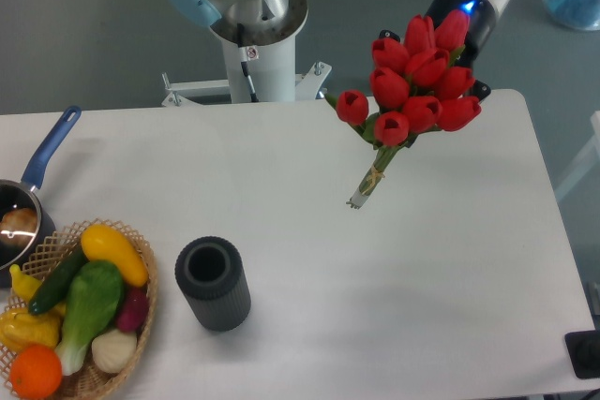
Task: Place the flowers on the table
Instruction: 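Hold the red tulip bunch by the stems and rotate the gripper downward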
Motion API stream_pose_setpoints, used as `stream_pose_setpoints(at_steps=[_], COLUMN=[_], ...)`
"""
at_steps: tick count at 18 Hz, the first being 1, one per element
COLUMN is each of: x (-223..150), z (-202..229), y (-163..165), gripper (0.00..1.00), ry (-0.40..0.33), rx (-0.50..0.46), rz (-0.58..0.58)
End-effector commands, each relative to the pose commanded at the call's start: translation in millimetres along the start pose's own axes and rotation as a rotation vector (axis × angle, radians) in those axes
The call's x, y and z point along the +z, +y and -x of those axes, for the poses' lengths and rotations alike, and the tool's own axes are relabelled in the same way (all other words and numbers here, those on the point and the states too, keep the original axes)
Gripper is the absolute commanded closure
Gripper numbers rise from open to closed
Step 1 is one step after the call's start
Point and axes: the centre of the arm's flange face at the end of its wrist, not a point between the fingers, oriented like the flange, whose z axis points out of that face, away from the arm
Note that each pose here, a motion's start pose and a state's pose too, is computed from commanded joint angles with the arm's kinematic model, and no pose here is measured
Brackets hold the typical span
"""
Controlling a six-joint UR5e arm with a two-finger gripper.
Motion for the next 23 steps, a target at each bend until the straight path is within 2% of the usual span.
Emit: stream_pose_setpoints(at_steps=[9,13,19,22,23], x=[-9.7,-8.9,-10.7,-13.9,-7.1], z=[-11.2,-20.7,-28.2,-36.0,-39.0], y=[-3.5,-7.7,-13.7,-16.6,-15.3], gripper=[0.55,0.55,0.55,0.55,0.55], ry=[-0.022,-0.111,-0.13,-0.22,-0.221], rx=[0.002,0.024,0.016,0.03,0.034], rz=[0.003,0.119,0.135,0.234,0.255])
